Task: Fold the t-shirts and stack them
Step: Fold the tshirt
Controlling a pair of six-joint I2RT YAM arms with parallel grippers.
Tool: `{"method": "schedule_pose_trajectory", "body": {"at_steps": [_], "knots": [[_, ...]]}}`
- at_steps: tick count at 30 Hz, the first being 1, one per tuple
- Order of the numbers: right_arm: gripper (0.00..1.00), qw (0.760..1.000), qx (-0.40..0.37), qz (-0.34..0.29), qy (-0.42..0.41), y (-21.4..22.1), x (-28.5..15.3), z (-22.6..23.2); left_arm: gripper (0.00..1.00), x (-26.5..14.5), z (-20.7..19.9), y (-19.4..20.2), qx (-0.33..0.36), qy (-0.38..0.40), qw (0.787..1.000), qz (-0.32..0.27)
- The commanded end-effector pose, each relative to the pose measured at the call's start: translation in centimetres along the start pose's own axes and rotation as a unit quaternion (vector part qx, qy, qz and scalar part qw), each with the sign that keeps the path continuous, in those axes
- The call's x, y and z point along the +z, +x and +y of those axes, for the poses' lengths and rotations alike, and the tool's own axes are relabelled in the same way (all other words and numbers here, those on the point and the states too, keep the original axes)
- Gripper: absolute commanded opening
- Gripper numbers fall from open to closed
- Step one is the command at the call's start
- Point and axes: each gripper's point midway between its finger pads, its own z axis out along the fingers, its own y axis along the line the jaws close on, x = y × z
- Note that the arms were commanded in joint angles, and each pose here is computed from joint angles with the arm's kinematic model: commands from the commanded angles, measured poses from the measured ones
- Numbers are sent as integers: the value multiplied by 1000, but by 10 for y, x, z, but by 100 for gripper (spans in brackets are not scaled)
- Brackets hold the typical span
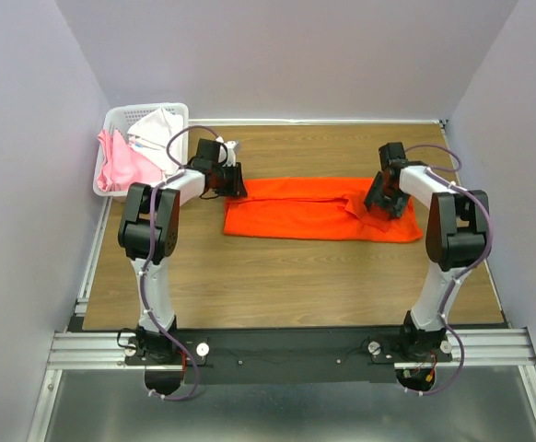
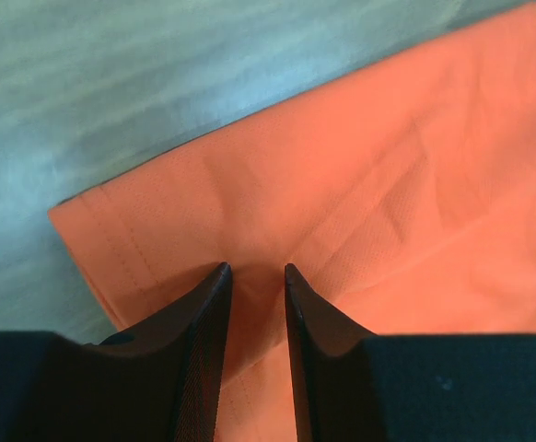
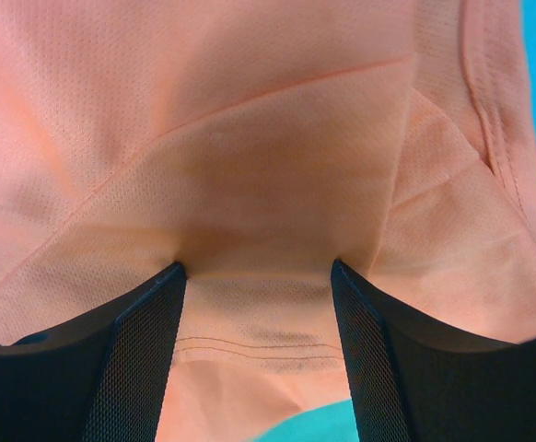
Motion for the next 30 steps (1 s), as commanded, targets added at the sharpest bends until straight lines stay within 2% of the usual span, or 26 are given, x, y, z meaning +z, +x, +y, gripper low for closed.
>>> {"method": "schedule_pose_trajectory", "body": {"at_steps": [1, 5, 6, 8, 11, 14, 20, 23, 30], "knots": [[72, 1000, -4, 5, 7, -15, 35, 12, 38, -10, 18, 55, -17, -45, 996, 69], [72, 1000, -9, 2, -23, -44, 55, 43, 38, -24, 8, 72, -13, -28, 997, 75], [72, 999, -4, -15, -40, -64, 51, 56, 38, -29, 4, 82, -13, -16, 996, 82], [73, 998, -6, -4, -70, -69, 60, 74, 38, -36, -1, 87, -2, -6, 996, 84], [74, 991, -7, -12, -135, -91, 49, 108, 38, -45, -6, 104, 0, 7, 995, 95], [75, 985, -8, -28, -168, -111, 38, 125, 38, -58, -15, 99, 6, 15, 996, 86], [75, 978, -16, -71, -196, -136, -6, 132, 38, -79, -36, 53, 28, 29, 998, 39], [75, 977, -11, -73, -202, -133, -22, 129, 38, -78, -37, 36, 46, 32, 998, 27], [75, 982, -13, -39, -185, -96, -18, 115, 36, -61, -36, 40, 53, 45, 996, 47]]}}
